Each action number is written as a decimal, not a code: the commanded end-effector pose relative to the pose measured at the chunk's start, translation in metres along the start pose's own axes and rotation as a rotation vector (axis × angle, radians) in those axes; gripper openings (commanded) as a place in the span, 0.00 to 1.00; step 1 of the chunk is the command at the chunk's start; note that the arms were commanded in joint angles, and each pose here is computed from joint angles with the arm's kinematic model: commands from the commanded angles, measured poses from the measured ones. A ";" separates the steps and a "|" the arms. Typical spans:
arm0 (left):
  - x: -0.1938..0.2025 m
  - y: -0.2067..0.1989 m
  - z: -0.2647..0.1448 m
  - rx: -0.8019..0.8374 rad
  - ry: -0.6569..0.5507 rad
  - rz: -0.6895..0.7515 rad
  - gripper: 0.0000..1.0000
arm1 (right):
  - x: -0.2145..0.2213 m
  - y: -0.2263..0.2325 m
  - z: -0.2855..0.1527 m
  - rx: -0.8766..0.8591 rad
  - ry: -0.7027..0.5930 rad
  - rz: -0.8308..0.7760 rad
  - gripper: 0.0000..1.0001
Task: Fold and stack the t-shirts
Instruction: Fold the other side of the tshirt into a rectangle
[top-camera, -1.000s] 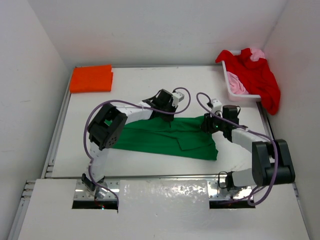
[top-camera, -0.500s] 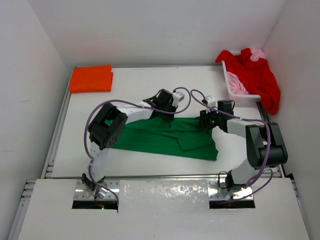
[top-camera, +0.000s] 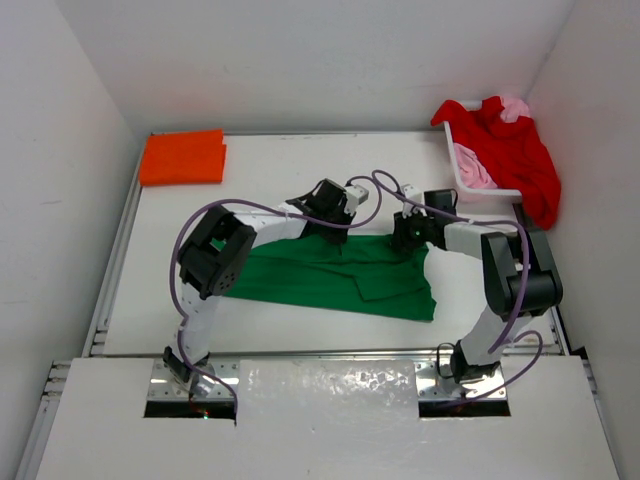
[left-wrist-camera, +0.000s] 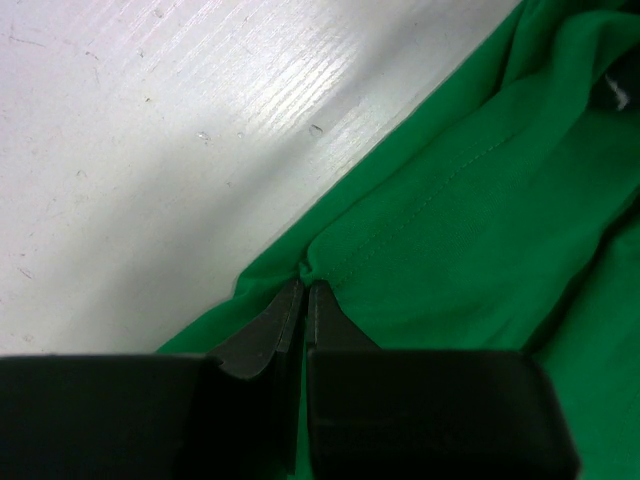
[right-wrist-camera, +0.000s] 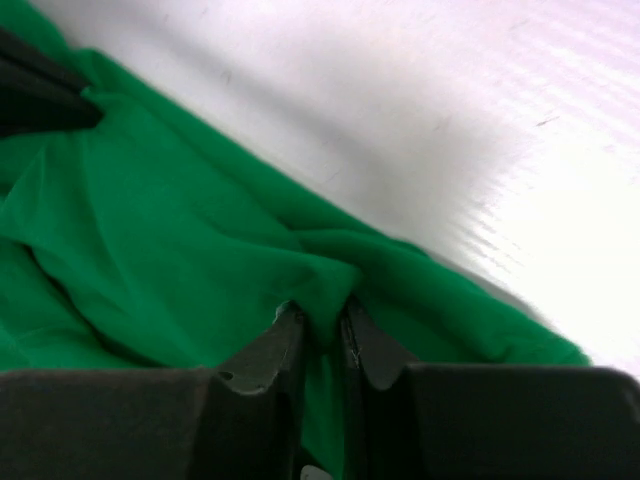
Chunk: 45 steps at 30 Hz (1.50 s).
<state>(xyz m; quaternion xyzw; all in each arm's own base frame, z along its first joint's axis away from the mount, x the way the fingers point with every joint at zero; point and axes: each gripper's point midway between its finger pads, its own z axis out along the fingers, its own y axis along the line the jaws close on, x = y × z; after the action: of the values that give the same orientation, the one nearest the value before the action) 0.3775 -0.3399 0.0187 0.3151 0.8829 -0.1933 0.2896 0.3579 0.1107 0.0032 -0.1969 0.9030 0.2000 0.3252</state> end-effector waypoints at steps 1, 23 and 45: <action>-0.023 0.006 -0.004 -0.004 -0.057 0.002 0.00 | -0.007 0.007 -0.001 -0.030 -0.004 0.005 0.14; -0.033 0.011 -0.014 -0.009 -0.077 0.003 0.00 | -0.005 0.038 -0.064 -0.082 0.028 0.187 0.00; -0.015 0.000 -0.013 0.053 -0.029 0.004 0.00 | 0.079 0.050 -0.074 -0.047 0.318 0.440 0.04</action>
<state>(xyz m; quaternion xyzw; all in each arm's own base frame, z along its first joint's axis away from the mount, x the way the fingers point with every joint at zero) 0.3732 -0.3466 0.0287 0.3237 0.8753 -0.2267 0.2787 0.2487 0.1106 0.0245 -0.0646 0.9467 0.2779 0.1497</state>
